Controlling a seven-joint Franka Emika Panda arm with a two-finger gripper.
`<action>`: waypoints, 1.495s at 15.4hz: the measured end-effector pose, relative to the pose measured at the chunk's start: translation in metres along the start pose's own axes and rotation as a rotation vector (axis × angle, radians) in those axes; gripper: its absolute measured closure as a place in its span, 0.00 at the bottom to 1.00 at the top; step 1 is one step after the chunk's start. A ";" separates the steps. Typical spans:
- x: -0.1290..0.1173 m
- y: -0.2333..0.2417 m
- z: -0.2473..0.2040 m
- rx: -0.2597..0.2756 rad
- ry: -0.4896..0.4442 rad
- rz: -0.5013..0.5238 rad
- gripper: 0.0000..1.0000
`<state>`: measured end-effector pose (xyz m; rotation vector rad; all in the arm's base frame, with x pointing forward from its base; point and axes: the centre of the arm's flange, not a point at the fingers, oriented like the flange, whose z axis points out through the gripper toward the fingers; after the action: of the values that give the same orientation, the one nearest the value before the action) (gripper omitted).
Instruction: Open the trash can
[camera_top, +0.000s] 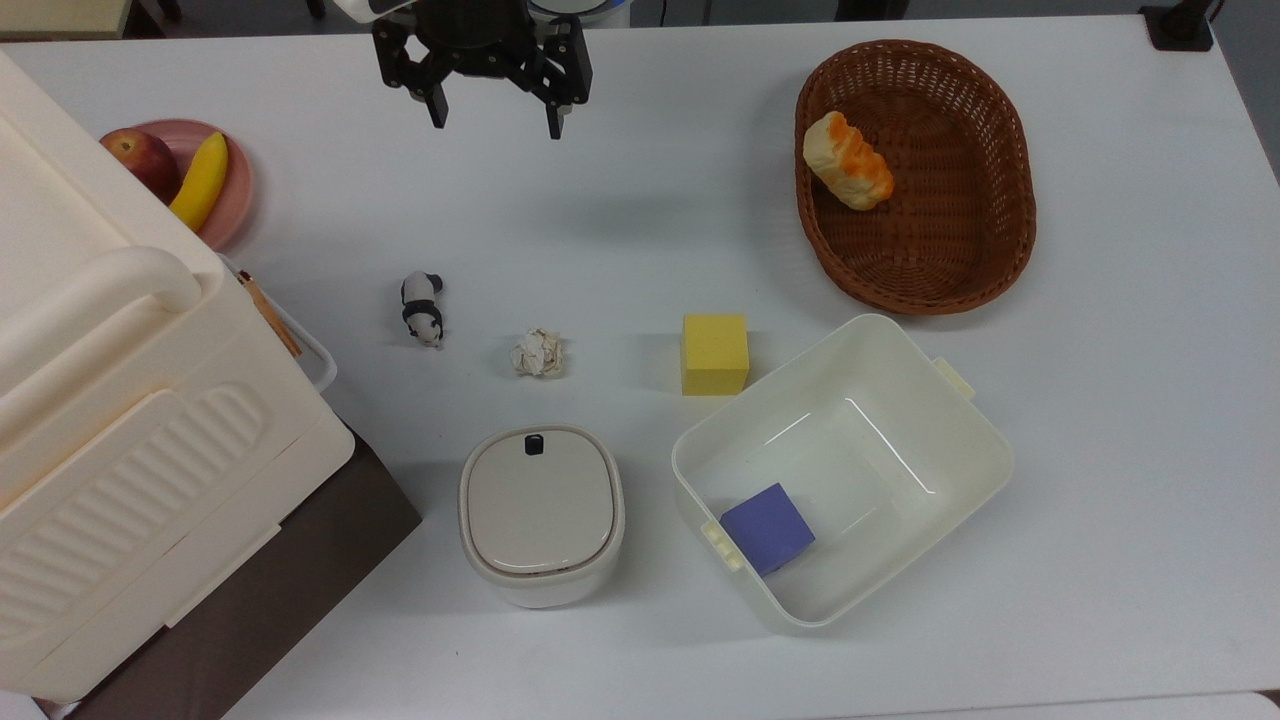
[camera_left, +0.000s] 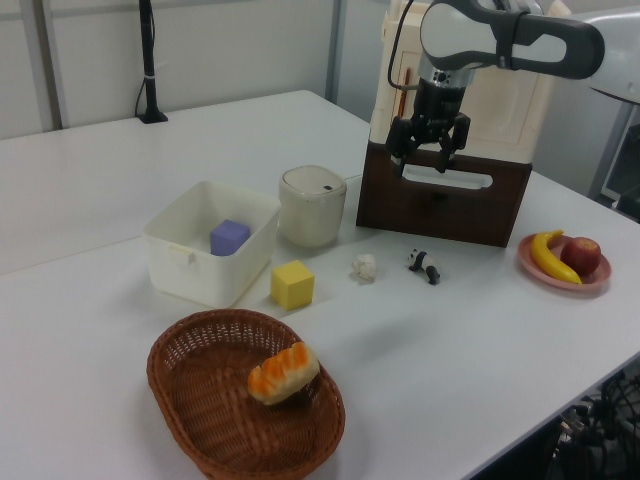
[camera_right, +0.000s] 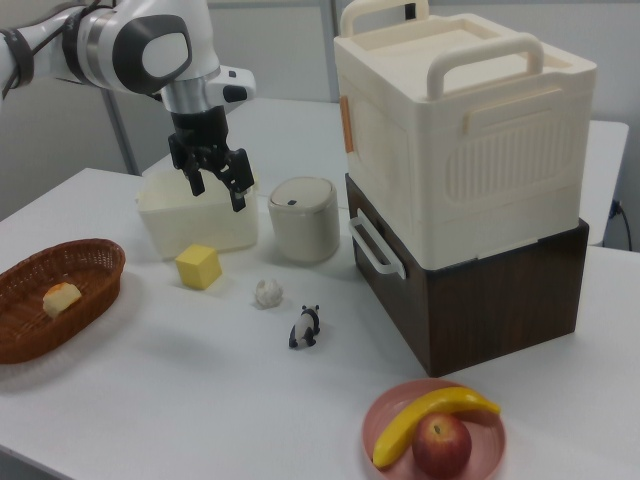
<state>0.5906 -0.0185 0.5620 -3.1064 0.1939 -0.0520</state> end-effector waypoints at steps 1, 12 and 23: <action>0.000 0.000 0.001 0.000 -0.002 0.000 0.00; 0.002 -0.011 0.009 -0.001 -0.015 0.003 0.00; 0.014 0.003 0.008 0.001 0.032 0.028 0.00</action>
<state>0.6042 -0.0232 0.5544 -3.1023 0.2378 -0.1016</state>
